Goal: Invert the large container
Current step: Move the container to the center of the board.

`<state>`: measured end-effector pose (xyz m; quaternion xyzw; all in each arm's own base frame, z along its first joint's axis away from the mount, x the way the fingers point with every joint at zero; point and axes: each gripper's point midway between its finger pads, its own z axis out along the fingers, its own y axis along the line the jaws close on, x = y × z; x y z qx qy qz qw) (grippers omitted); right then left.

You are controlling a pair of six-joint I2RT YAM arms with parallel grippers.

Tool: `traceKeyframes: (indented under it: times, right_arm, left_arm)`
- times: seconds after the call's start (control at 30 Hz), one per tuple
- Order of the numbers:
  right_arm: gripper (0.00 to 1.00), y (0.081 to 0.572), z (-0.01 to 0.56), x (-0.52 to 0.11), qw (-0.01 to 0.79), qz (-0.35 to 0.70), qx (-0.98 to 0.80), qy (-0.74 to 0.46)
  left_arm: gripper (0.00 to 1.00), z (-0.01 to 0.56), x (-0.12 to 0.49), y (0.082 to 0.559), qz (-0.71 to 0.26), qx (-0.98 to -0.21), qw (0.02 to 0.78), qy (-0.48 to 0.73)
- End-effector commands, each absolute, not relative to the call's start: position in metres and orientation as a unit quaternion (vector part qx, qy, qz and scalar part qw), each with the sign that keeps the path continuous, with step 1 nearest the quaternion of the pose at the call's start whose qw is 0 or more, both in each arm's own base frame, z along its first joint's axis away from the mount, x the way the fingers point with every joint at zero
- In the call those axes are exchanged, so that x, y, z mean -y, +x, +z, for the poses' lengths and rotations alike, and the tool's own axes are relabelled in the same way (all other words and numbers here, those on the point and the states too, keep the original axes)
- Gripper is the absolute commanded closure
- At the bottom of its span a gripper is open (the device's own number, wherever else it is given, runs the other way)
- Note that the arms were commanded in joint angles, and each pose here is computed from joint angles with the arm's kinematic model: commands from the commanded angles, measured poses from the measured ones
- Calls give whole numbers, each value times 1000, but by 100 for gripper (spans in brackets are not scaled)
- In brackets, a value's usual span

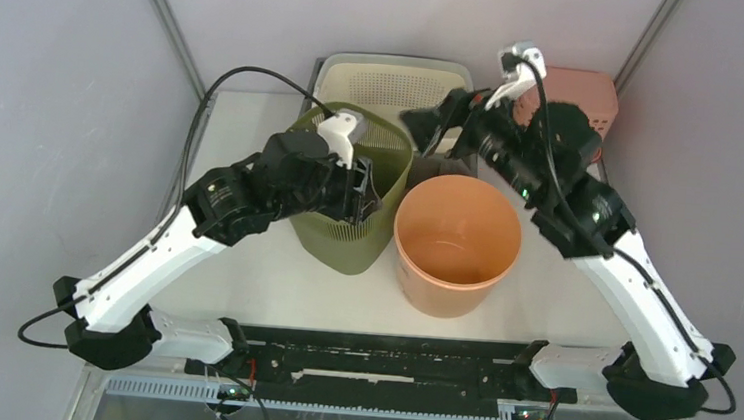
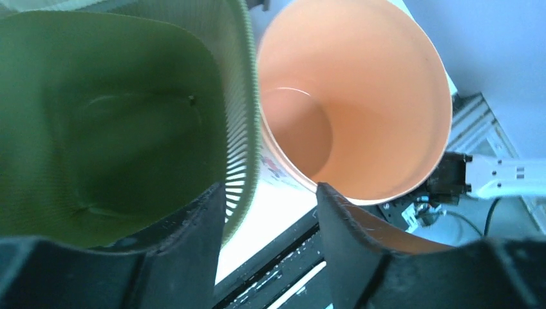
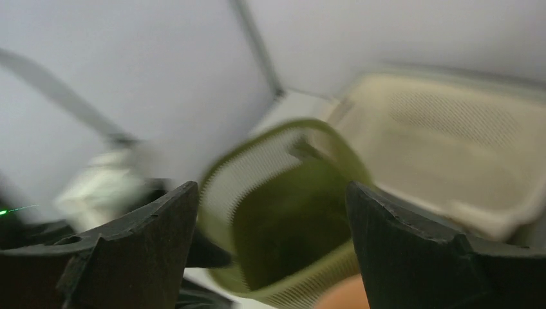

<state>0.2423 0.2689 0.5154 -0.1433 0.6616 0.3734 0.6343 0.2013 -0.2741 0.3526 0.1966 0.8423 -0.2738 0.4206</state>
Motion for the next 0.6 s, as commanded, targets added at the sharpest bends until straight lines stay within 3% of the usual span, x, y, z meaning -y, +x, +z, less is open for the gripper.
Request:
traceKeyframes:
  times: [0.0, 0.2, 0.33, 0.57]
  right_arm:
    - [11, 271, 484, -203, 571, 351, -741, -30]
    - [14, 273, 420, -141, 530, 221, -818, 24]
    - [15, 262, 389, -126, 509, 194, -838, 29]
    - [15, 248, 349, -125, 479, 201, -854, 20]
  left_arm:
    - [37, 359, 240, 220, -237, -847, 452, 145]
    - [23, 356, 182, 253, -158, -866, 469, 73]
    - [9, 344, 140, 277, -101, -878, 467, 13]
    - [6, 334, 81, 304, -15, -880, 471, -61]
